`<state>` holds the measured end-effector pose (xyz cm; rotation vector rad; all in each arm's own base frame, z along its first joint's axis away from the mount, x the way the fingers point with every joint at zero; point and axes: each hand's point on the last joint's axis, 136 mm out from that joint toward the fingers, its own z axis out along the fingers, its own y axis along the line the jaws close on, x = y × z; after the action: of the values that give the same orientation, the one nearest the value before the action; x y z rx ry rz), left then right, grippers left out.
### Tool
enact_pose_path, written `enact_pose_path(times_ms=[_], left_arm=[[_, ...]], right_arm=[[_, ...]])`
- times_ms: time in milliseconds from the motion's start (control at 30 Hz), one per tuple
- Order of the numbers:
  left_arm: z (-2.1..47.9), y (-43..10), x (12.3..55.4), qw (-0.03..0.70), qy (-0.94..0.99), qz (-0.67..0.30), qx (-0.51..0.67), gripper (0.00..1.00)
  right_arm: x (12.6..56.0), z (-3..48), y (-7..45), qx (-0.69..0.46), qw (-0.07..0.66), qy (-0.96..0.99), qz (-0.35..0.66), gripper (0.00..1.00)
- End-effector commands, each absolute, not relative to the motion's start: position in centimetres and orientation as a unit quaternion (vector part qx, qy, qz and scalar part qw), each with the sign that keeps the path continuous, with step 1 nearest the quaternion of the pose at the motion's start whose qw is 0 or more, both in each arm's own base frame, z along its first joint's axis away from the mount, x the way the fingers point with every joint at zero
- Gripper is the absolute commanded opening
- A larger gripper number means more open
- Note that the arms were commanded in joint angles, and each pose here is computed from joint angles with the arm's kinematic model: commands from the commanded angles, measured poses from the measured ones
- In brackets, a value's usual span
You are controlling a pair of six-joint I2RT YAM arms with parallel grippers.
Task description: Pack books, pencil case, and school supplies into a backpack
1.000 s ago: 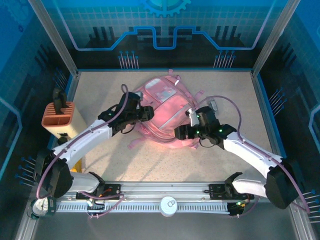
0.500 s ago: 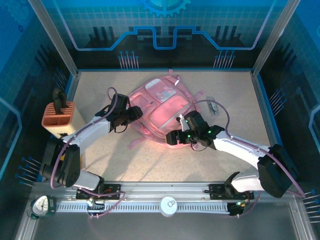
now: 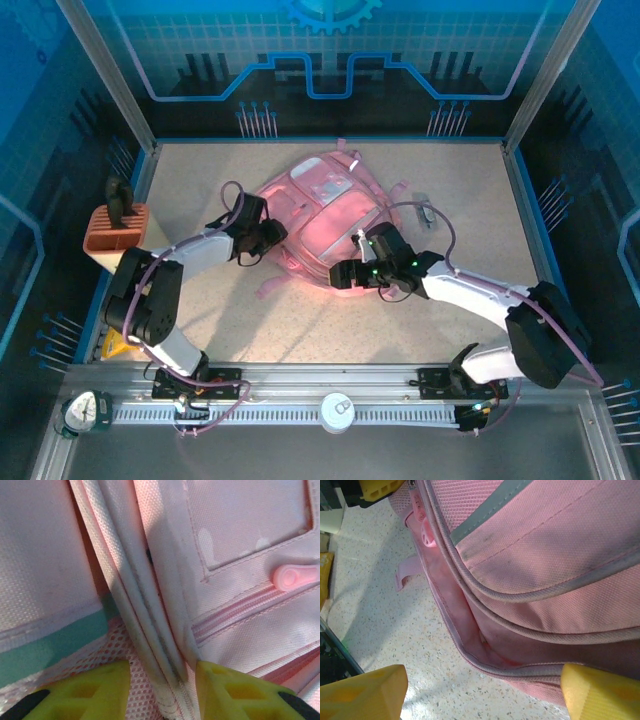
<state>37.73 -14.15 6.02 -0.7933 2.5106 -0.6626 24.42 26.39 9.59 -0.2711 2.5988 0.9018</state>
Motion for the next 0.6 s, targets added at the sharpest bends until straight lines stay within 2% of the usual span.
enact_pose_path(times_ms=[0,100,333,433,567], left_arm=[[5.7,-15.0,38.8,0.203,0.893,-0.269,-0.299,0.38],[5.1,-15.6,39.7,0.197,0.886,-0.282,-0.31,0.22],[6.3,-15.7,40.3,0.213,0.878,-0.293,-0.312,0.05],[7.7,-16.3,40.0,0.215,0.874,-0.311,-0.306,0.01],[9.0,-16.7,38.9,0.224,0.873,-0.315,-0.298,0.0]], right_arm=[[24.3,9.2,27.0,-0.097,0.182,0.92,0.334,0.81],[24.8,8.8,26.8,-0.092,0.186,0.922,0.326,0.81],[25.7,7.8,26.1,-0.082,0.191,0.928,0.308,0.82],[27.2,7.8,25.7,-0.063,0.193,0.926,0.318,0.82],[30.9,8.7,24.8,-0.056,0.221,0.923,0.31,0.82]])
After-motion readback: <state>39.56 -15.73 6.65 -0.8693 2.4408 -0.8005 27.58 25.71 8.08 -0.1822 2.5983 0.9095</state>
